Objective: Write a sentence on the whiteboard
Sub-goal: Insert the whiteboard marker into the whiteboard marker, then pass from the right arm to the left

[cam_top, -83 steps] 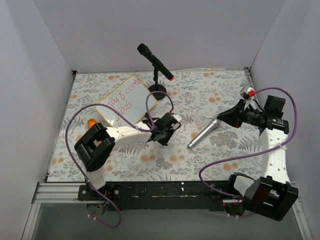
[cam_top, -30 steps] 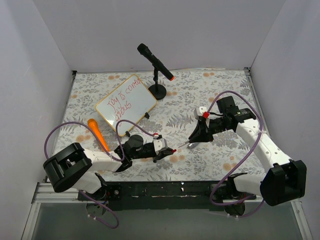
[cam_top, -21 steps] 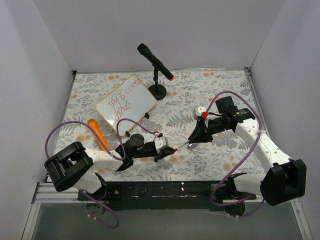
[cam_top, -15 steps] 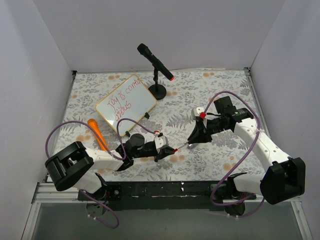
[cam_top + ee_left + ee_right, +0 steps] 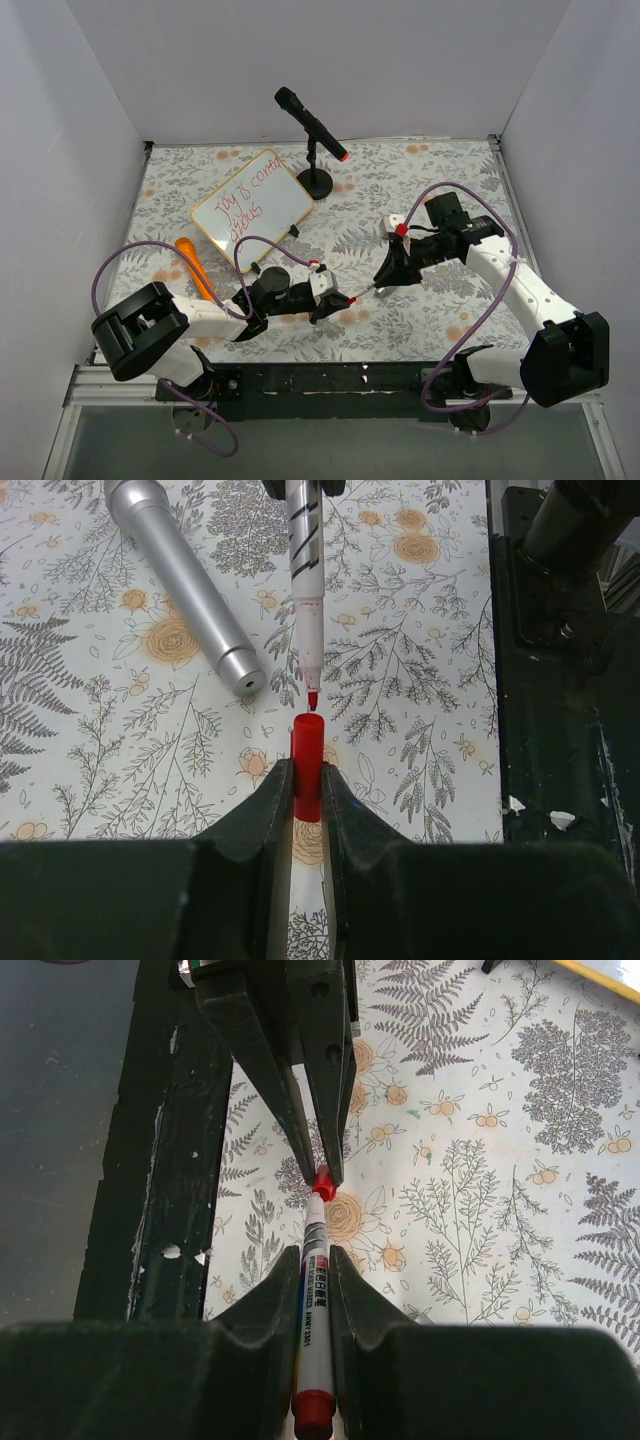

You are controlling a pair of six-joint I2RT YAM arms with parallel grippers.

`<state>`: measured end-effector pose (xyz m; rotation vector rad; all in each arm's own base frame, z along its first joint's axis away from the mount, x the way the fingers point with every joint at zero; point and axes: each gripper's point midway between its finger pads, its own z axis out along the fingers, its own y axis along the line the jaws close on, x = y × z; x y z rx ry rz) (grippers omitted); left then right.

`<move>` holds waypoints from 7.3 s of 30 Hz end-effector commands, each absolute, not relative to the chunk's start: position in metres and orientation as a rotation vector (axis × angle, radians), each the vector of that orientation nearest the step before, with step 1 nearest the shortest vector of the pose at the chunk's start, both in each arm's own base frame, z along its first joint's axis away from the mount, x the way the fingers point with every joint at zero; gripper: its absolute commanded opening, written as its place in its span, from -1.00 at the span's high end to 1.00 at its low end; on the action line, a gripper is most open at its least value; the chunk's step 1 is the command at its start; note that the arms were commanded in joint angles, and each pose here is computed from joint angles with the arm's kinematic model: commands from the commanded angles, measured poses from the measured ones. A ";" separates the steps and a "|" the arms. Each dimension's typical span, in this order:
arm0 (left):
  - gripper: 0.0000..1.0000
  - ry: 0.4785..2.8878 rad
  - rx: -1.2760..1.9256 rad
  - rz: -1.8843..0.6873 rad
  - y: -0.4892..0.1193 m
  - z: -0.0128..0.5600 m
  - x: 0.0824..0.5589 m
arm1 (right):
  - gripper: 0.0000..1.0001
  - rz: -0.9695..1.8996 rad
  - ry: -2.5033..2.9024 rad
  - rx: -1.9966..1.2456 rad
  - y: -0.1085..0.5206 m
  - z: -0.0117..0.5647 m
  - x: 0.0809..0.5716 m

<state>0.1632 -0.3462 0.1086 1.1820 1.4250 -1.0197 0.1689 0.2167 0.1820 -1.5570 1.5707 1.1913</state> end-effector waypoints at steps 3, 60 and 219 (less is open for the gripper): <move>1.00 1.371 1.173 -1.044 -0.355 0.125 0.165 | 0.97 1.167 1.548 -1.556 0.221 0.188 0.175; 1.00 1.454 1.094 -1.039 -0.353 0.120 0.176 | 0.97 1.138 1.609 -1.559 0.220 0.178 0.176; -0.21 1.614 0.978 -0.983 -0.366 0.074 0.189 | 0.97 1.081 2.046 -1.542 0.240 0.079 0.203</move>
